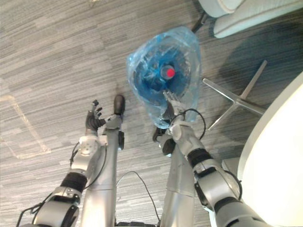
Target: Gather rubbish on tea table into small bin, then transfer packed bag to large trash can.
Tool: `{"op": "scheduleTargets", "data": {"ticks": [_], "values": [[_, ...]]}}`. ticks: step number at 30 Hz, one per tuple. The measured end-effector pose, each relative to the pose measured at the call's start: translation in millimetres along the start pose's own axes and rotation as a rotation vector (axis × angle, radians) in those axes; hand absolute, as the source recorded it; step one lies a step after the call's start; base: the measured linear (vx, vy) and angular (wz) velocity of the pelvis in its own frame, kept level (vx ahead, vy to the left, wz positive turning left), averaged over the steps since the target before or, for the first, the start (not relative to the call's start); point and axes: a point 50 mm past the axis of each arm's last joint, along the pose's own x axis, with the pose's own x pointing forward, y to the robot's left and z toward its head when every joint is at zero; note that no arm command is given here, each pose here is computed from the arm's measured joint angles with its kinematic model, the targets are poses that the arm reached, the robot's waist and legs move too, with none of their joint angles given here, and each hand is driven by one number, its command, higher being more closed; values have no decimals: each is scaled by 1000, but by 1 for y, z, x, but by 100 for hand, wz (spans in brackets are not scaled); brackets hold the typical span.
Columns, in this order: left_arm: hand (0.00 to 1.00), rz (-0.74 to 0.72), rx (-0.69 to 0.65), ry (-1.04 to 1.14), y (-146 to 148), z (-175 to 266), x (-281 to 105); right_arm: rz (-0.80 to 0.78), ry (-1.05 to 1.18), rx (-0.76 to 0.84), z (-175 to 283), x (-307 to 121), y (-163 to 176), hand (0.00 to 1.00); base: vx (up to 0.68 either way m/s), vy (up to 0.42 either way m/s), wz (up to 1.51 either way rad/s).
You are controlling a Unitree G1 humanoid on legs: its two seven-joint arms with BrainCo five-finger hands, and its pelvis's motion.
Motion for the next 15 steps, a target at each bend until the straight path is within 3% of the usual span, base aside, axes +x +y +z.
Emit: {"op": "scheduleTargets", "data": {"ticks": [15], "values": [[0,-7,-17,-8,-5,3,1,-3,-28,55,16,5,1,100,2,20,1]]}}
